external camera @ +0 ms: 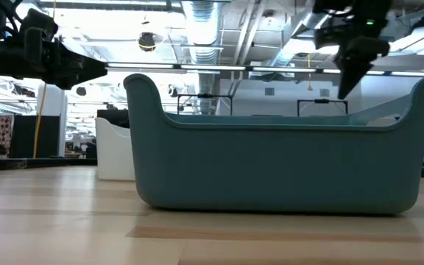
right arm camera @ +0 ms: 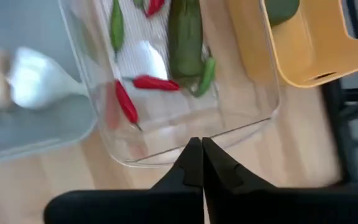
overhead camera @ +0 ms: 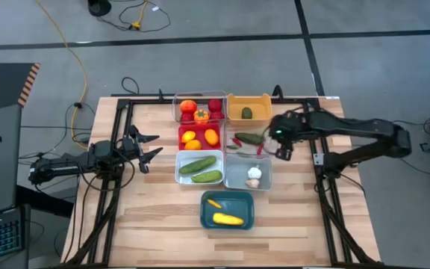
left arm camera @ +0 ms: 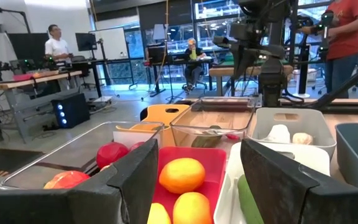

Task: Sort produce into baskets
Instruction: Return to Home Position

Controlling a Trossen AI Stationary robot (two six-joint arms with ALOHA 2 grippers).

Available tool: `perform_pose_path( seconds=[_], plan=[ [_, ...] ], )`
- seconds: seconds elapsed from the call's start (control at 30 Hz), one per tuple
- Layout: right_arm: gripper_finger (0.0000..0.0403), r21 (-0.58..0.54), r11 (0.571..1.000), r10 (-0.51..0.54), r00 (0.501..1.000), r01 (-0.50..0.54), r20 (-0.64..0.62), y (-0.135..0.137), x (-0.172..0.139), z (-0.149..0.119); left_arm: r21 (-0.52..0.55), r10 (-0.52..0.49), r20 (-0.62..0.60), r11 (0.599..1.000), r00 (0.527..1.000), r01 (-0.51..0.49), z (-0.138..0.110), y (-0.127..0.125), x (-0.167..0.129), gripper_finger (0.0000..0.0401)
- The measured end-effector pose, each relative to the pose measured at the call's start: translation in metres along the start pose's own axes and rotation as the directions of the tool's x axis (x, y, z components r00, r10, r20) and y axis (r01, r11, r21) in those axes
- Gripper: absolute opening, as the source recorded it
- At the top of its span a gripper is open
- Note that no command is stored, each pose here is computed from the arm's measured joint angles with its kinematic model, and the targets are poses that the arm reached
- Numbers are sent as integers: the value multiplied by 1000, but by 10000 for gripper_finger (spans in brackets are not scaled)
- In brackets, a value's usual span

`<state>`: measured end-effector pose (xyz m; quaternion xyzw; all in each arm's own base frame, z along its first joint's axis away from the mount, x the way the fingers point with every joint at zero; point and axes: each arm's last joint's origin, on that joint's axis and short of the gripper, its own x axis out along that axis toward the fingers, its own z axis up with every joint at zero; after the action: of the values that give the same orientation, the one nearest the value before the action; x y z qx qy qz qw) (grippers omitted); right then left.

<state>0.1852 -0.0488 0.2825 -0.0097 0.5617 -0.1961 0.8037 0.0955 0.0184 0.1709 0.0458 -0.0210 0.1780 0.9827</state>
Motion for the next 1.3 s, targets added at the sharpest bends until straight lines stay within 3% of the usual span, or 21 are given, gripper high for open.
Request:
perform_pose_path(
  seconds=[0.13,0.3,0.57,0.7,0.83,1.03,1.23,1.3],
  plan=[
    [53,102,989,83,979,-103,187,0,4,-28,-8,0,0,1000,1000,0,0,0,0,217],
    [48,104,972,151,903,-209,403,9,22,-55,-11,0,0,1000,1000,0,0,0,0,217],
    [21,42,946,200,682,-321,703,16,40,-66,-11,0,0,1000,1000,0,0,0,0,217],
    [36,-36,945,233,597,-324,768,21,53,-76,-11,0,0,1000,1000,0,0,0,0,217],
    [39,-38,937,233,541,-347,808,25,67,-90,-11,0,0,1000,1000,0,0,0,0,217],
    [22,-43,936,218,483,-349,848,29,81,-108,-11,0,0,1000,1000,0,0,0,0,217],
    [34,-45,937,213,461,-348,861,31,86,-119,-11,0,0,1000,1000,0,0,0,0,217],
    [34,-55,941,203,426,-335,881,30,81,-119,-11,0,0,1000,1000,0,0,0,0,217]
  ],
)
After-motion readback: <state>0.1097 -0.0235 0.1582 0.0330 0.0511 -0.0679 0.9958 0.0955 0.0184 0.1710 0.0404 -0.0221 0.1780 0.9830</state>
